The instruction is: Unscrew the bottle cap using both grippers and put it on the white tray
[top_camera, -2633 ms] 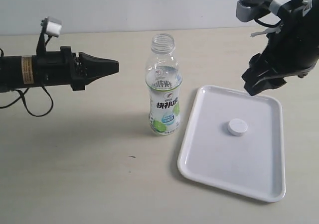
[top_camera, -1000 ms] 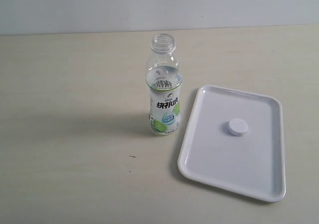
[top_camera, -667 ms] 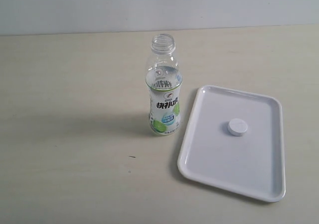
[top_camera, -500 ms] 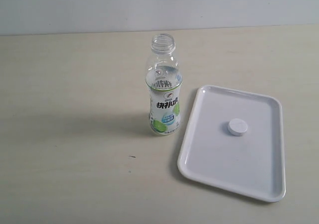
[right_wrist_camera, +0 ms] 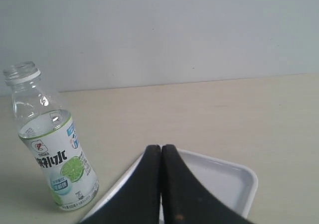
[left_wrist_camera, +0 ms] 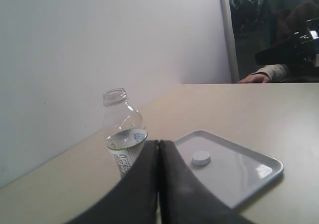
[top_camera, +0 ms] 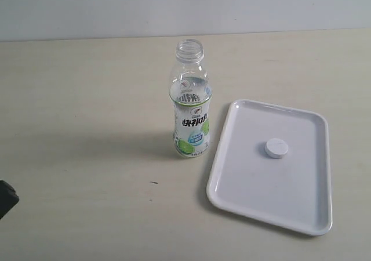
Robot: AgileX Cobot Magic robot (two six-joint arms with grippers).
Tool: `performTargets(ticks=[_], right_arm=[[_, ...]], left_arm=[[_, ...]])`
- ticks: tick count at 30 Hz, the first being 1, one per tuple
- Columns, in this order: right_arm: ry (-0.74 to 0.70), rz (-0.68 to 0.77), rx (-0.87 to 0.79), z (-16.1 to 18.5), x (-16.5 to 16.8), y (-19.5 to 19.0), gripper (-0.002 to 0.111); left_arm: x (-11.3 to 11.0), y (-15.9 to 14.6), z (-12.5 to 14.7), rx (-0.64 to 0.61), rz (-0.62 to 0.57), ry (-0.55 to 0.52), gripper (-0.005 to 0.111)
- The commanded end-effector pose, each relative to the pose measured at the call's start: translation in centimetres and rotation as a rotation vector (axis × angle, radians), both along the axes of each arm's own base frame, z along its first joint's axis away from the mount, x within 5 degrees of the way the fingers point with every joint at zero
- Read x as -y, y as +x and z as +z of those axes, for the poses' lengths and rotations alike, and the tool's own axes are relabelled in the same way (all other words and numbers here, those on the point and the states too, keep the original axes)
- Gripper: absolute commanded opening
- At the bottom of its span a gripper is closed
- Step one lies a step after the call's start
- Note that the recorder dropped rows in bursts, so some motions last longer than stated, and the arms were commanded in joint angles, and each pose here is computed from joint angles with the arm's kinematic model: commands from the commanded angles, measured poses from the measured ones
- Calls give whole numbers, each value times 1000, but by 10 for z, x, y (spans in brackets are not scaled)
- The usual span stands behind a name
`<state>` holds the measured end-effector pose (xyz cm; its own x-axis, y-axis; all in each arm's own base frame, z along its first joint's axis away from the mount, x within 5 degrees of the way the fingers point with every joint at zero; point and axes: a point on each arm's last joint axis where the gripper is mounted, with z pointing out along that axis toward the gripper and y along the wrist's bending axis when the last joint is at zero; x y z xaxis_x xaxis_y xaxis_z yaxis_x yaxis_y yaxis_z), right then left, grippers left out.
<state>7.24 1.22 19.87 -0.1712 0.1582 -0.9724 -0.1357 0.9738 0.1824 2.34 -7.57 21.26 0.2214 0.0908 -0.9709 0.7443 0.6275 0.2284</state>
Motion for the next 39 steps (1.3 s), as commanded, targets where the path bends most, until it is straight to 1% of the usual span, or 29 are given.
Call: performTargets(ticks=[1, 4, 9, 12, 17, 23, 33, 39], right_arm=[[-37, 1, 13, -1, 1, -1, 0], [-61, -26, 61, 2, 3, -5, 0], [-115, -129, 186, 9, 10, -16, 0], [-159, -194, 184, 9, 14, -16, 0], [-183, -271, 97, 2, 19, -16, 0], [-154, -286, 85, 1, 20, -17, 0], [-154, -286, 85, 1, 20, -17, 0], [-193, -288, 94, 2, 20, -17, 0]], left_arm=[[0, -1, -1, -5, -11, -1, 0], [0, -1, -1, -5, -11, -1, 0], [1, -1, -1, -5, -13, -2, 0], [1, -1, -1, -5, -15, -1, 0], [1, -3, -1, -5, -39, -1, 0], [1, -3, -1, -5, -41, -1, 0], [1, -3, -1, -5, -41, -1, 0], [1, -3, -1, -5, -41, -1, 0]])
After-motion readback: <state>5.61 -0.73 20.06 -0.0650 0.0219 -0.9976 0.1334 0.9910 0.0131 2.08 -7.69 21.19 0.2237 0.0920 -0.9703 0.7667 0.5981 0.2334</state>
